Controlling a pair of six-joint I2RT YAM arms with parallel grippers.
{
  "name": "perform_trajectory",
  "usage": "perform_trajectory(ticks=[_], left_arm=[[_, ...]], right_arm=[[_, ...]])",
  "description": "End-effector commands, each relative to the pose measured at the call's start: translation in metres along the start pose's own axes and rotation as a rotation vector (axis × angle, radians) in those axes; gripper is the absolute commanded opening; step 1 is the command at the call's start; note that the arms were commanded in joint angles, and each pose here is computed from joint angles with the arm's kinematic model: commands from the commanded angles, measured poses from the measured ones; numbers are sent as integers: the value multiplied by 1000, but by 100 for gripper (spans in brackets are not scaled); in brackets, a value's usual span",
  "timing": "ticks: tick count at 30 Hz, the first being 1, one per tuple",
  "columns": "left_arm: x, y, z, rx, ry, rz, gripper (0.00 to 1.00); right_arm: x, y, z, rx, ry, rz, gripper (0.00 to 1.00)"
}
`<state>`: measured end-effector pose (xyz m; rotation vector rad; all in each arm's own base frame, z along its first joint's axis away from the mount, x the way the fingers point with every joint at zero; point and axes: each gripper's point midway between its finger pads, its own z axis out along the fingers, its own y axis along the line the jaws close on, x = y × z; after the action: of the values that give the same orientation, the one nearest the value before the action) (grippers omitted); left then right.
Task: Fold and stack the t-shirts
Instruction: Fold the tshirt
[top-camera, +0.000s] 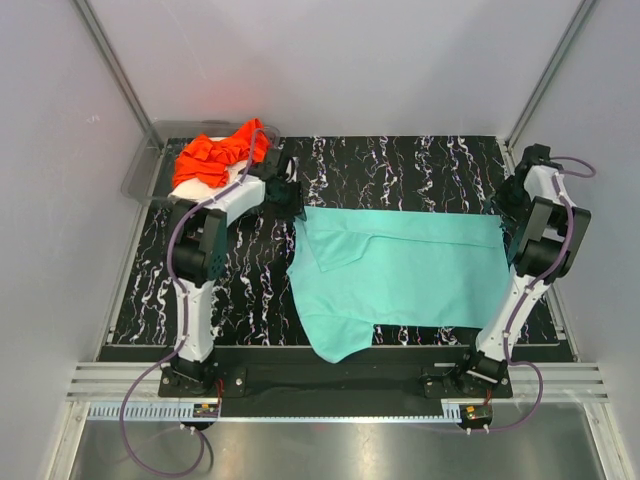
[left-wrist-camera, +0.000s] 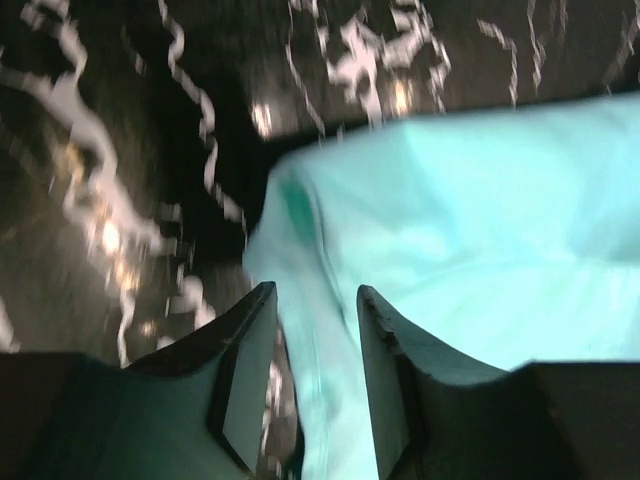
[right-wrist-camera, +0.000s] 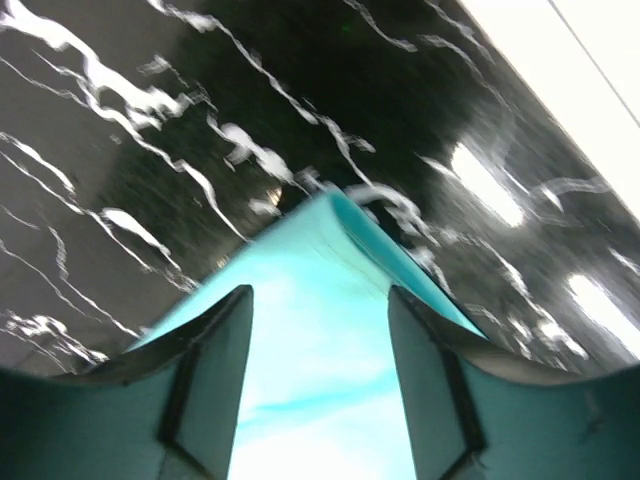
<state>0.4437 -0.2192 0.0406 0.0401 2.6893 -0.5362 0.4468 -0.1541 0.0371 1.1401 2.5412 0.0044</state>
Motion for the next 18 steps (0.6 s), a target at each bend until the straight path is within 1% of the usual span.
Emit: perform_trajectory(ticks=[1,2,4,6,10,11,13,14,15,17,18], left_arm=[[-14,-30,-73,21,-133,110,43],[-12,-37,-90,31,-161,132,44],[12,-42,-94,40,-129,145,44],[28,-47,-99,54,-115,144,45],[52,-64,-86,79,-68,155,50],[55,-65,-82,71,-65,137,50],[61,-68,-70,62,-58,137,51],[60,-68,-66,48,-64,130,51],[54,-69,-61,51,-83,126,51],[52,-67,-47,36,-82,122,51],[44,-70,-45,36,-99,122,51]], right_arm=[[-20,-8,-69,49,-110,-23,65],[-14,-10,-73,49,-102,-29,66],[-9,-8,-88,23,-116,-35,68],[5,-5,-88,5,-87,-51,68],[40,15,-92,-39,-41,-102,70],[54,14,-87,-27,-13,-107,70],[70,24,-88,-49,-7,-130,71],[85,21,-83,-42,22,-137,71],[90,23,-81,-43,27,-149,71],[108,25,-75,-29,54,-181,71],[112,28,-73,-31,59,-194,71]])
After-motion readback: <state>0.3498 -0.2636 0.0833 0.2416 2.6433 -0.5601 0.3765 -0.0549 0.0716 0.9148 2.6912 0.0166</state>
